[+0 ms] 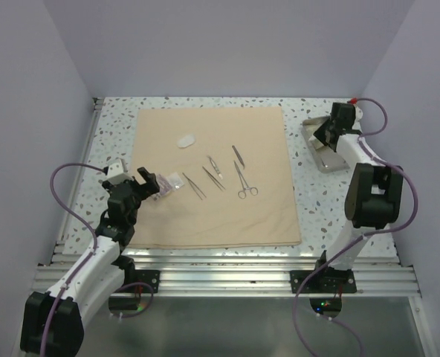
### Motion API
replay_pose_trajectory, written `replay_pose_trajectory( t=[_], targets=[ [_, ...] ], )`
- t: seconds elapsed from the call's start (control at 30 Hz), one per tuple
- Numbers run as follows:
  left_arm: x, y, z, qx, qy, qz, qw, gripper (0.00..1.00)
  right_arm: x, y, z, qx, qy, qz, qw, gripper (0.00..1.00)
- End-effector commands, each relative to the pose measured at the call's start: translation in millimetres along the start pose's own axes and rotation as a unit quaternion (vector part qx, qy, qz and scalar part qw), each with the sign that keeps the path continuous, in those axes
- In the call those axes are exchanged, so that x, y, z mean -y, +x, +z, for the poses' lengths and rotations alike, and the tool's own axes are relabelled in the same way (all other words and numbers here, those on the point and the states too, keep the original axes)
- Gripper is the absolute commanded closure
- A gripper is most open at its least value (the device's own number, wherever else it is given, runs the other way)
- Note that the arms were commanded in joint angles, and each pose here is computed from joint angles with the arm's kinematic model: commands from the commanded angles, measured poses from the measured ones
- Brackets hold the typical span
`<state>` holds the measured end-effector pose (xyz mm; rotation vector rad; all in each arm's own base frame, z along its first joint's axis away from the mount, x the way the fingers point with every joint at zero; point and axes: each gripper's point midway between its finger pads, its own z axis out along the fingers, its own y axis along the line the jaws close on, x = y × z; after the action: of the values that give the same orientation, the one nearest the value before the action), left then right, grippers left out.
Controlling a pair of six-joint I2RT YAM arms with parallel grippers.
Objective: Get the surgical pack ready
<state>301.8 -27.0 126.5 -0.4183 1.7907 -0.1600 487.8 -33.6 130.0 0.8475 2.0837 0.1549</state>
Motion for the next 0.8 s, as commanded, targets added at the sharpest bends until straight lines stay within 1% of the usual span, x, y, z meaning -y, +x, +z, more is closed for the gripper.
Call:
replay_pose_trajectory(
  t=[0.0,0.07,0.1,0.17,0.27,0.4,0.47,0.5,0.53,0.57,0.6,0.63,0.67,0.7,0.77],
  targets=[
    [13,-21,1,0.027,0.020,-0.009,0.999,0.00,-20,-25,20,0.006,-0.029,0.031,0.999,1.00],
    [13,-20,1,0.027,0.021,-0.009,0.999,0.00,-15,-22,39,0.000,-0.015,0.037,0.999,1.00],
    [13,-19,2,0.026,0.020,-0.008,0.999,0.00,-19,-32,42,0.009,-0.017,0.038,0.999,1.00],
    [13,-18,2,0.023,0.020,-0.007,0.999,0.00,-9,-34,57,0.008,0.001,0.045,0.999,1.00],
    [12,-18,2,0.023,0.019,-0.008,1.000,0.00,-15,-48,66,0.018,-0.015,0.047,0.999,1.00],
    [13,-17,3,0.022,0.020,-0.009,1.000,0.00,-27,-66,62,0.039,-0.033,0.043,0.998,1.00],
    [14,-17,3,0.022,0.021,-0.009,0.999,0.00,-28,-66,60,0.034,-0.038,0.041,0.998,0.82],
    [14,-17,3,0.021,0.021,-0.008,1.000,0.00,-27,-63,59,0.030,-0.035,0.040,0.998,0.76],
    [14,-16,3,0.020,0.021,-0.008,1.000,0.00,-26,-66,54,0.036,-0.034,0.041,0.998,0.65],
    [14,-17,3,0.020,0.021,-0.008,1.000,0.00,-28,-66,50,0.038,-0.039,0.039,0.998,0.60],
    [14,-16,4,0.019,0.022,-0.008,1.000,0.00,-22,-54,49,0.028,-0.036,0.037,0.998,0.56],
    [14,-17,3,0.020,0.022,-0.008,1.000,0.00,-28,-62,35,0.041,-0.049,0.036,0.997,0.52],
    [14,-16,4,0.019,0.022,-0.008,1.000,0.00,-34,-61,30,0.047,-0.062,0.034,0.996,0.48],
    [14,-15,4,0.018,0.022,-0.008,1.000,0.00,-30,-51,26,0.041,-0.062,0.028,0.997,0.45],
    [14,-16,4,0.018,0.022,-0.008,1.000,0.00,-52,-48,3,0.047,-0.098,0.006,0.994,0.46]
  ],
)
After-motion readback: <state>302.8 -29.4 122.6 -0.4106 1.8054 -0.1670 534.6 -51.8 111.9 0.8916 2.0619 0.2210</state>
